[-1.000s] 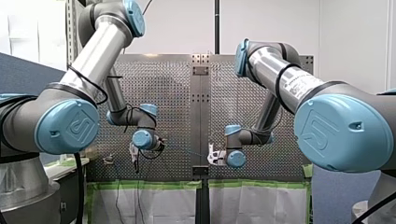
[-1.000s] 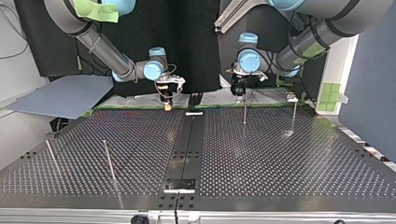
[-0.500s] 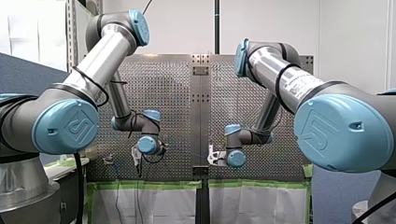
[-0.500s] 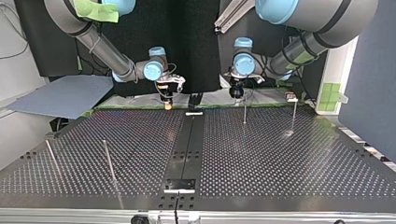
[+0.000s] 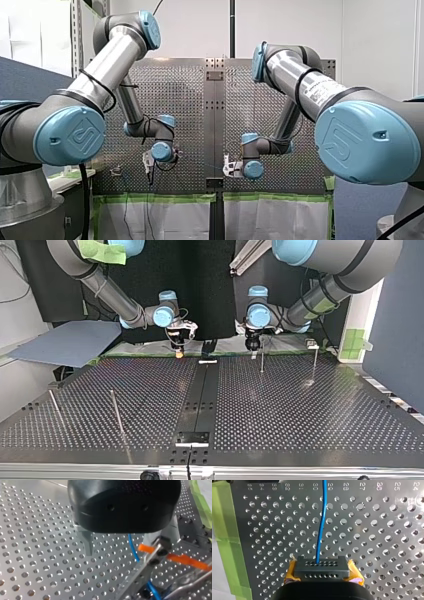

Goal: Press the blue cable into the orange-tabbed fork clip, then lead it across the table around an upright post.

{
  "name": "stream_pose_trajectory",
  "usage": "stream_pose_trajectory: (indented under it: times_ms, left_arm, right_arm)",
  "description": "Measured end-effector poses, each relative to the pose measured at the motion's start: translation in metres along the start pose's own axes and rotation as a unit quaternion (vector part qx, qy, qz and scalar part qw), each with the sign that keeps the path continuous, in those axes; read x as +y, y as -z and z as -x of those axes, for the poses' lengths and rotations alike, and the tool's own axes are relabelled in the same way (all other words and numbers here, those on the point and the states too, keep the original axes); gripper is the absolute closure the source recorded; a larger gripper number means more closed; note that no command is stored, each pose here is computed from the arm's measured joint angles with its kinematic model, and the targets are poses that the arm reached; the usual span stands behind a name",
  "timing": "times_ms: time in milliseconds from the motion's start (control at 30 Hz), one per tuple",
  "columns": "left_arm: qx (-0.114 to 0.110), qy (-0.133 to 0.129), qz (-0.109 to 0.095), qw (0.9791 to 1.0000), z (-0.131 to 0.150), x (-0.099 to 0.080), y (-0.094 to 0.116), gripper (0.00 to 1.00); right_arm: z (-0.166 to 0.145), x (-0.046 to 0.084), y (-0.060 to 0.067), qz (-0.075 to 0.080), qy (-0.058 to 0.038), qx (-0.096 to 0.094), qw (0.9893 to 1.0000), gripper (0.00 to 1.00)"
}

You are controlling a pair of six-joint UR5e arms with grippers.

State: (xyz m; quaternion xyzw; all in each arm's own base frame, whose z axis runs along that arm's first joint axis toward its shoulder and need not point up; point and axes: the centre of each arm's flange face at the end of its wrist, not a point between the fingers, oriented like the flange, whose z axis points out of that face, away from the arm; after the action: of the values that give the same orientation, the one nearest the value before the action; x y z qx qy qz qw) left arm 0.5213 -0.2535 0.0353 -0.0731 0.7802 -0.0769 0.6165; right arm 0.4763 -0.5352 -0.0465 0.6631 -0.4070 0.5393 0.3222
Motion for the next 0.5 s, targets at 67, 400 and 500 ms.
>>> stream_pose_trajectory:
  times_ms: [67, 400, 500]
  left_arm:
    - [0.0, 0.0, 0.002, 1.0, 0.002, -0.001, -0.002, 0.0]
    - [0.028, -0.025, 0.011, 0.9992, -0.017, -0.003, -0.024, 0.0]
    - [0.023, -0.024, 0.01, 0.9994, -0.014, -0.006, -0.032, 0.0]
  right_arm:
    - [0.0, 0.0, 0.0, 0.0, 0.0005, 0.0, 1.0, 1.0]
    - [-0.001, 0.0, 0.0, 0.0, 0.0015, 0.0, 1.0, 1.0]
    - [-0.001, 0.0, 0.0, 0.0, 0.0016, -0.001, 1.0, 1.0]
